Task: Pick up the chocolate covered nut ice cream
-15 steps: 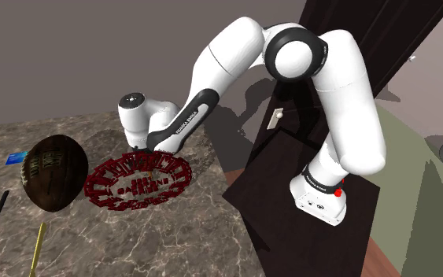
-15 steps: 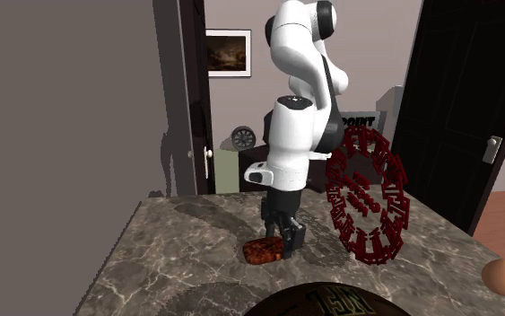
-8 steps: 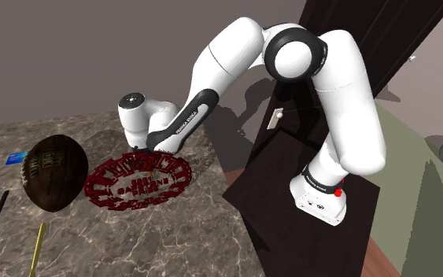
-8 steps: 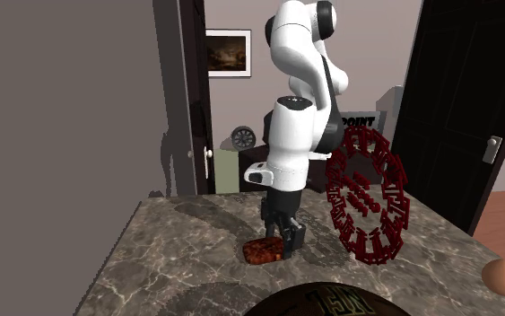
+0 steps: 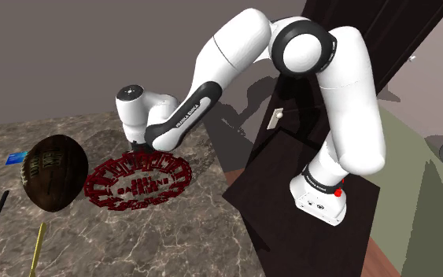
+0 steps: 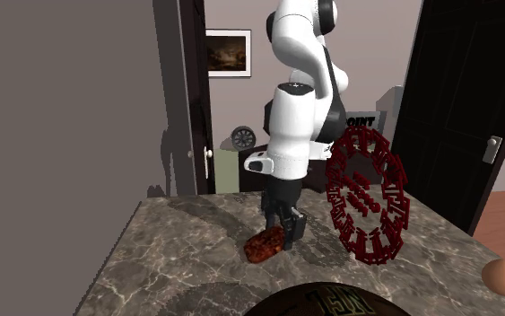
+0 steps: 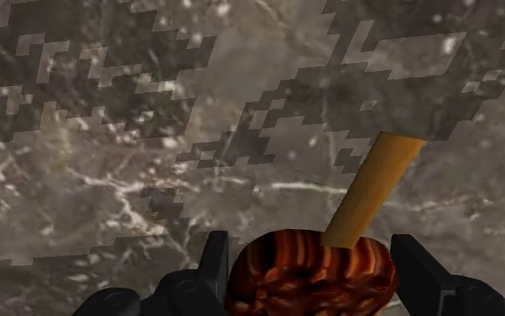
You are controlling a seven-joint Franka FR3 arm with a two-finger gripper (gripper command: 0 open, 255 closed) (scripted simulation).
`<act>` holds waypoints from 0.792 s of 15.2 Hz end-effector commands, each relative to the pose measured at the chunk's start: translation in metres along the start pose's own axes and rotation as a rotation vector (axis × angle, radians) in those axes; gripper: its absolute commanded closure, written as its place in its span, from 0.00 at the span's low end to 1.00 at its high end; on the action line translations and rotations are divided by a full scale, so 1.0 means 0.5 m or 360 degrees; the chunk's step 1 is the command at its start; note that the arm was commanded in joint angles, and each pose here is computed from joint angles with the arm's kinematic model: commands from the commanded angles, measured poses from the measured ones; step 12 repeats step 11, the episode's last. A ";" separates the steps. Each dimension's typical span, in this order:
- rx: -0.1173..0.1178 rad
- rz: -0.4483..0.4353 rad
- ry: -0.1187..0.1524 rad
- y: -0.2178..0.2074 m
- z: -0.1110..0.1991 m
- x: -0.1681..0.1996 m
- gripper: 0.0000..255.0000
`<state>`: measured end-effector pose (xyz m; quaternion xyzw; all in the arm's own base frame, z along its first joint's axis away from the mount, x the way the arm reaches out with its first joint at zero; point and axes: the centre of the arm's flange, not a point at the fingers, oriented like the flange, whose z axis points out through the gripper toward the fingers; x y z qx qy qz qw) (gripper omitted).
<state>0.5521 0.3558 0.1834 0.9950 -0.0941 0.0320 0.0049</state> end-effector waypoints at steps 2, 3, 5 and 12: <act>0.0000 0.0000 0.0000 -0.001 -0.032 0.001 1.00; 0.0000 0.0000 0.0000 -0.001 -0.042 0.002 1.00; 0.0000 0.0000 0.0000 -0.001 -0.063 0.003 1.00; 0.0000 0.0000 0.0000 -0.001 -0.107 0.006 1.00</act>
